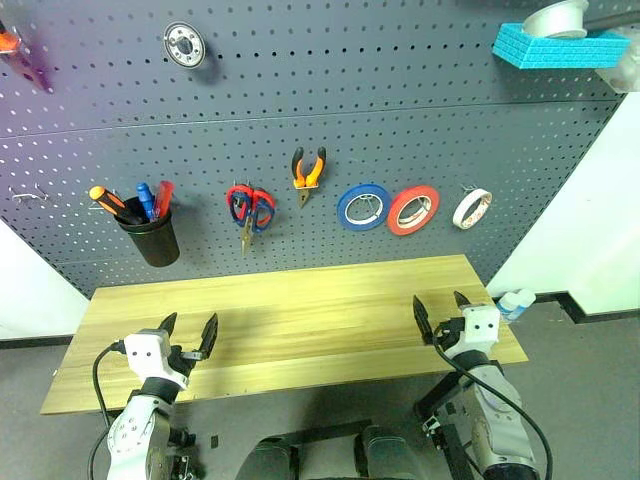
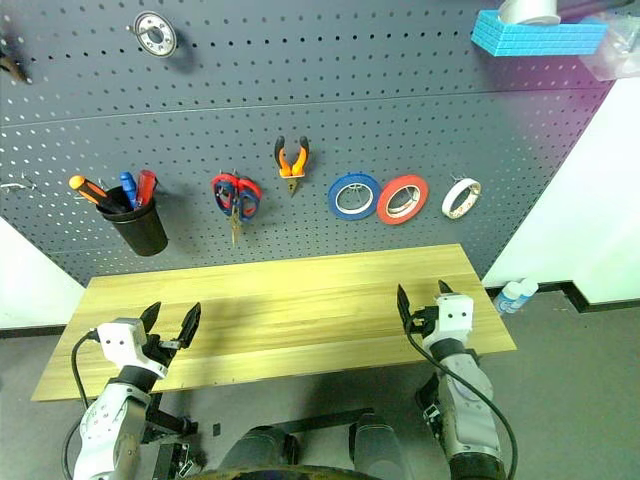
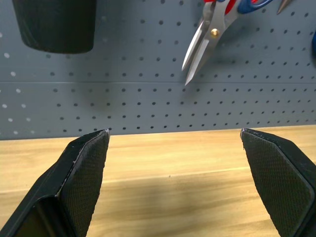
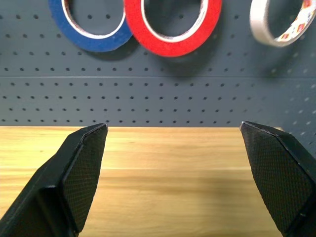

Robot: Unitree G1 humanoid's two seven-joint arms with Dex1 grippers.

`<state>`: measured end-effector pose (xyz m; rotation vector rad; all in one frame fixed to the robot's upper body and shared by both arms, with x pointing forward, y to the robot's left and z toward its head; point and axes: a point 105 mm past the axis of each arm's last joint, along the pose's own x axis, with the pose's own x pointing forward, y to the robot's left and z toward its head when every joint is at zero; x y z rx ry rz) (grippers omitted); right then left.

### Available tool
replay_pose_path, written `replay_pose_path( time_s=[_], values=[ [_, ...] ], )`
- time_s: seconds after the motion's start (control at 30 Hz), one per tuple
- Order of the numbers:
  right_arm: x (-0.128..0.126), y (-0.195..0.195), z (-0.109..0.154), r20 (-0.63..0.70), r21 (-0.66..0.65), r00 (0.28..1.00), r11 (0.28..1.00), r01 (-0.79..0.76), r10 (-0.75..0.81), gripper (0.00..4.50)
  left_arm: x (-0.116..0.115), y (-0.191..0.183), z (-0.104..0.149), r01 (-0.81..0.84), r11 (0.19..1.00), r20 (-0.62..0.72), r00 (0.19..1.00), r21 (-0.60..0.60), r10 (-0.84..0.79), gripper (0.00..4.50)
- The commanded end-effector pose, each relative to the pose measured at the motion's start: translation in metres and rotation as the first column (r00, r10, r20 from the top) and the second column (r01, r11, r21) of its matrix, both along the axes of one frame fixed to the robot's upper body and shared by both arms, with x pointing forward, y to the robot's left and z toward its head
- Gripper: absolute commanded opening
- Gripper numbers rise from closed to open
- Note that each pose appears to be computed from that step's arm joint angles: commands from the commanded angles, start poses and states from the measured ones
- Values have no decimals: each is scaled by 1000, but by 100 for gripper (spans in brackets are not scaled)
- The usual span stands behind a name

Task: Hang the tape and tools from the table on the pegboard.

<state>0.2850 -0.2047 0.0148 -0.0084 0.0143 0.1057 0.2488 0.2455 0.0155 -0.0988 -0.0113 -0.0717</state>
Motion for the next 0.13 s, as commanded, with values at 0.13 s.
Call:
replay_pose_path(
  time_s=[0.13],
  values=[
    [12, 3, 16, 67, -3, 998, 1000, -4, 4, 450, 10, 0, 13, 9, 1000, 55, 998, 11, -9, 445]
  ],
)
